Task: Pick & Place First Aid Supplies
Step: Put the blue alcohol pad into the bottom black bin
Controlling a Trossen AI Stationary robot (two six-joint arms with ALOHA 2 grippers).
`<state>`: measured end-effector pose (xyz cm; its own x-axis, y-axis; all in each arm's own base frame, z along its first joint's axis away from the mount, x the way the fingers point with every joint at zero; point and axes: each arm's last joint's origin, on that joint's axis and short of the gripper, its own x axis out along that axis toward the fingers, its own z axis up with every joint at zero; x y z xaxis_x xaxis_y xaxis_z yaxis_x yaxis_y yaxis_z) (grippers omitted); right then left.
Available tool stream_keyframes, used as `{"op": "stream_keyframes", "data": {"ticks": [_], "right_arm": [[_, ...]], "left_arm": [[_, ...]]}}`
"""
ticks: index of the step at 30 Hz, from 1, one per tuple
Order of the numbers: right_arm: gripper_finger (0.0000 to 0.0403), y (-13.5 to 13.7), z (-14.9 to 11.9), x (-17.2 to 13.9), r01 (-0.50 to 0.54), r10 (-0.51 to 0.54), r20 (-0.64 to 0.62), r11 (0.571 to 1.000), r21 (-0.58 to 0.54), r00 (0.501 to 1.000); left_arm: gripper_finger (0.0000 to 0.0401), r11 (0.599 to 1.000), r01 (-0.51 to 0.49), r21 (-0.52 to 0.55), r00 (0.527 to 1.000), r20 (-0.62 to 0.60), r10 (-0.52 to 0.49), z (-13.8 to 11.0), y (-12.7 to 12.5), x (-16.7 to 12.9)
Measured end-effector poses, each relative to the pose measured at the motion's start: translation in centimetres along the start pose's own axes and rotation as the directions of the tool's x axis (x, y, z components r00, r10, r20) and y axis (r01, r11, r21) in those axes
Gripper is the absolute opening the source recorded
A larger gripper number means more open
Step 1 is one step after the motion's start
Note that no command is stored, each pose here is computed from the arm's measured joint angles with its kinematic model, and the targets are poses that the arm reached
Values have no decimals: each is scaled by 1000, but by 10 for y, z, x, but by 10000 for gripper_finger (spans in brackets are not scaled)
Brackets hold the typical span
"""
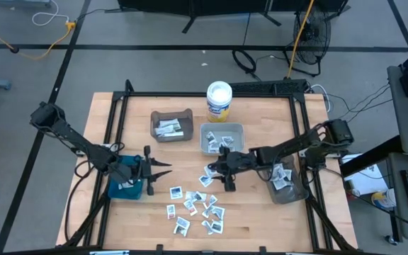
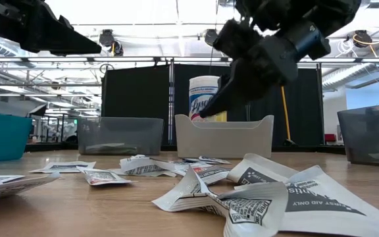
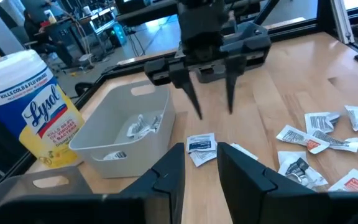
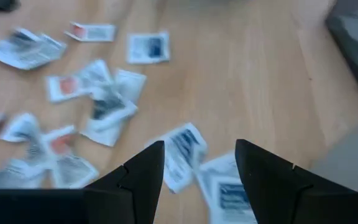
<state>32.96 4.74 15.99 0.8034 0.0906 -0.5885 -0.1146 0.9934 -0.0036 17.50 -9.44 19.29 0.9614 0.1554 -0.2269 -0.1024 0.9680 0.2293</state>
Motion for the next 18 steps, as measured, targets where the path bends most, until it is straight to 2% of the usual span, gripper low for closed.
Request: {"op": "stream_keyframes", "data": {"ticks": [3, 6, 12, 18], "right_arm": [[192, -3, -3, 0, 58, -58, -26, 998, 1, 998], [192, -3, -2, 1, 57, -57, -21, 998, 0, 998], [192, 1, -19, 22, 67, -66, -88, 998, 8, 994], [192, 18, -9, 41, 208, -211, -131, 977, -42, 969]], "left_arm": [[97, 1000, 1, 14, 1000, 0, -1, 0, 0, 0], [97, 1000, 2, 16, 1000, 0, -2, 0, 0, 0], [97, 1000, 2, 22, 1000, 2, -2, 0, 0, 0], [97, 1000, 3, 23, 1000, 5, -3, 1, 0, 0]]}}
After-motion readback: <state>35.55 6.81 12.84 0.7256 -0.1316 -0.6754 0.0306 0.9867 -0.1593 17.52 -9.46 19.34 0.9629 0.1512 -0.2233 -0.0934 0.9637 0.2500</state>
